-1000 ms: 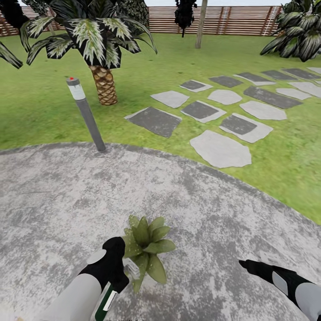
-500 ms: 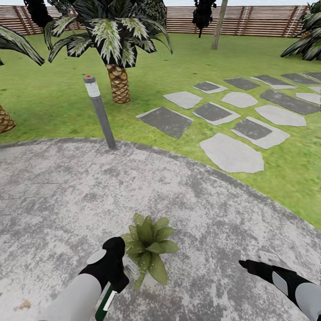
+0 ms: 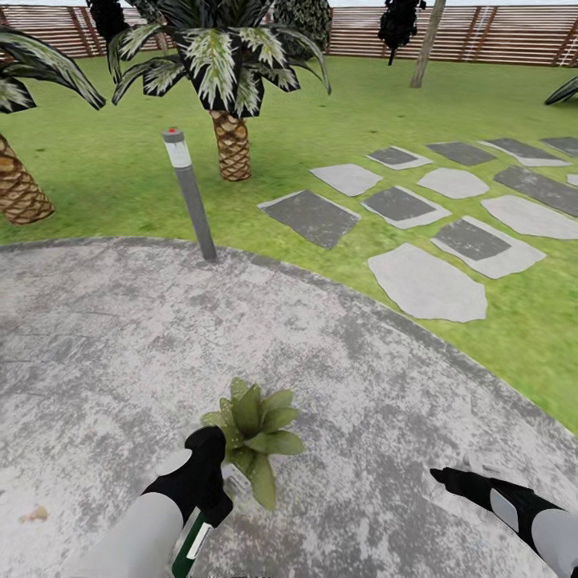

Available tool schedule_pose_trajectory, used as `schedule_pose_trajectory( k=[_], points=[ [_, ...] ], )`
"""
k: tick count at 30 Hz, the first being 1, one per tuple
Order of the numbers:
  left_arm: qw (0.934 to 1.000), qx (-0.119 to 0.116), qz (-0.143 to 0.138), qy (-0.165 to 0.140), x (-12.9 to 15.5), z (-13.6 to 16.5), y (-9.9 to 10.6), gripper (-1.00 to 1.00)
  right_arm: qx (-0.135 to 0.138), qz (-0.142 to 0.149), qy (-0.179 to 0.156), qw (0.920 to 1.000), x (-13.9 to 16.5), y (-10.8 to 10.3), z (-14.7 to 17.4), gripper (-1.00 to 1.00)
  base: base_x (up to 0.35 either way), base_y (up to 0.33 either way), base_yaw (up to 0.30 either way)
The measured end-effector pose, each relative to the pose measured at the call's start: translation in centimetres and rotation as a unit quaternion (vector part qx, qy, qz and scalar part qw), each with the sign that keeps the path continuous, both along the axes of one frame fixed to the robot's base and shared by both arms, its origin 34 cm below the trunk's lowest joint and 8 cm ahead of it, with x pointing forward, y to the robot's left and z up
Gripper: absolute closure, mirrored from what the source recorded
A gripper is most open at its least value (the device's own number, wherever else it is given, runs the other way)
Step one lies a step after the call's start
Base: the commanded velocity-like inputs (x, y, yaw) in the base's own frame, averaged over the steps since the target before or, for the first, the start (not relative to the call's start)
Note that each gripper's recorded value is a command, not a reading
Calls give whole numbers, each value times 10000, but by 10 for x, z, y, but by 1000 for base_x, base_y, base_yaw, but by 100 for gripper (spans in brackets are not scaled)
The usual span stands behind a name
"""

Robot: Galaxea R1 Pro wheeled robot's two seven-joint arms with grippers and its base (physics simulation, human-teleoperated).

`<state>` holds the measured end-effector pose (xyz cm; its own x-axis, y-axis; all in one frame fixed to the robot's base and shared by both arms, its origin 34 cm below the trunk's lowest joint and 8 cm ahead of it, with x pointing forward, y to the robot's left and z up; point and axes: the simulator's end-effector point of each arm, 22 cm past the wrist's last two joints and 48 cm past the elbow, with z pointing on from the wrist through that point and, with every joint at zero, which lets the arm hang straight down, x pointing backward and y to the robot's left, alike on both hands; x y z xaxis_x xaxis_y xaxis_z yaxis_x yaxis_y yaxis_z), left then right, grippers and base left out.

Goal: Pick up the pesticide atomizer in the garden and spray insectifuge to fully cover both potted plants in the garden.

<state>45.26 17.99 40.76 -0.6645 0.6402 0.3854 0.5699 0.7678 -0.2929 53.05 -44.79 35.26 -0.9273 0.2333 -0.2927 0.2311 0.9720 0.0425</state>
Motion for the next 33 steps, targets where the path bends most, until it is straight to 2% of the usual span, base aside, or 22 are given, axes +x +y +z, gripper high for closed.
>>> schedule_pose_trajectory(
  k=[5, 12, 33],
  points=[
    [9997, -138, 118, -147, 12, 3, -10, 100, 10, 1, 13, 10000, -1, 0, -1, -100, 0, -323, 197],
    [9997, -143, 126, -142, 12, 3, -10, 100, 14, 0, 16, 10000, -1, 1, -2, -100, 0, -277, 35],
    [9999, -124, 92, 64, -4, -1, -9, 100, 1, 0, 21, 10000, -2, 0, -2, -100, 0, -7, 240]
  ],
)
